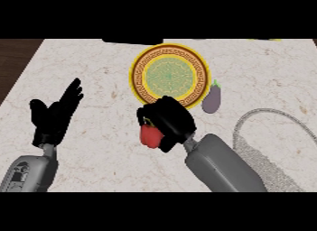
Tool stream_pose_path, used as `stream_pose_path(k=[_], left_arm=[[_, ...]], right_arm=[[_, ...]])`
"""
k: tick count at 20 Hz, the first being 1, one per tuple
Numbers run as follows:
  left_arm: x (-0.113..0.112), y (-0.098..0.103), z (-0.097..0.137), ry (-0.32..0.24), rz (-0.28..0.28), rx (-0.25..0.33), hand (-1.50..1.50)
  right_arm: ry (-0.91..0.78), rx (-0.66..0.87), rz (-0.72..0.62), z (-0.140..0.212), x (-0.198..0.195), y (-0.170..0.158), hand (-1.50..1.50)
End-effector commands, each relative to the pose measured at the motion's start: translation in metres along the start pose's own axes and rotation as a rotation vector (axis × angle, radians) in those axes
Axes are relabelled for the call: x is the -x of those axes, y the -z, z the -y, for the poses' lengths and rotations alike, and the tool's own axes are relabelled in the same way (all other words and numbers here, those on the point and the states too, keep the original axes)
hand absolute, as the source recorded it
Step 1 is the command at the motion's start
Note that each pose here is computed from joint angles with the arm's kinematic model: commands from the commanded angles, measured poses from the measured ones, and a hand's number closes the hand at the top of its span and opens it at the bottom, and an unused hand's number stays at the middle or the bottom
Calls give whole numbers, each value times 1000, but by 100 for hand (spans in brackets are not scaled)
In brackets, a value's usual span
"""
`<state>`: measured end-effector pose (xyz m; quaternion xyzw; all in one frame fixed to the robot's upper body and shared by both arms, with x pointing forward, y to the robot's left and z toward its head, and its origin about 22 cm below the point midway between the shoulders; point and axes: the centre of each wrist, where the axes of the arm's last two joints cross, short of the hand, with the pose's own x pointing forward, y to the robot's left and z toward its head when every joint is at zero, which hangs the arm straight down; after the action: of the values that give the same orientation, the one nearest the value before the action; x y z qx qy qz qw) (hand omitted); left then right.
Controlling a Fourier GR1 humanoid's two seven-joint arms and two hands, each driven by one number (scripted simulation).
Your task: Pick the bell pepper from the placemat and place it in the plate
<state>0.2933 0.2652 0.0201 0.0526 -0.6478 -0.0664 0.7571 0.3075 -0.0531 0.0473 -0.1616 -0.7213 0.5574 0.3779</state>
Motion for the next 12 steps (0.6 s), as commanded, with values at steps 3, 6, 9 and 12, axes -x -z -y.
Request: stream_pose_path(k=[3,6,9,12], left_arm=[[-2,0,-11,13,7,-26,0],[-10,3,-6,-3,-3,-34,0],[-9,1,-13,2,-9,-46,0],[12,-8,-6,-15,-2,-59,0]], right_arm=[[30,321,3,24,-75,17,150],[52,382,-94,17,-79,25,150],[126,381,-157,31,-84,39,150],[167,410,-204,33,-68,50,150]])
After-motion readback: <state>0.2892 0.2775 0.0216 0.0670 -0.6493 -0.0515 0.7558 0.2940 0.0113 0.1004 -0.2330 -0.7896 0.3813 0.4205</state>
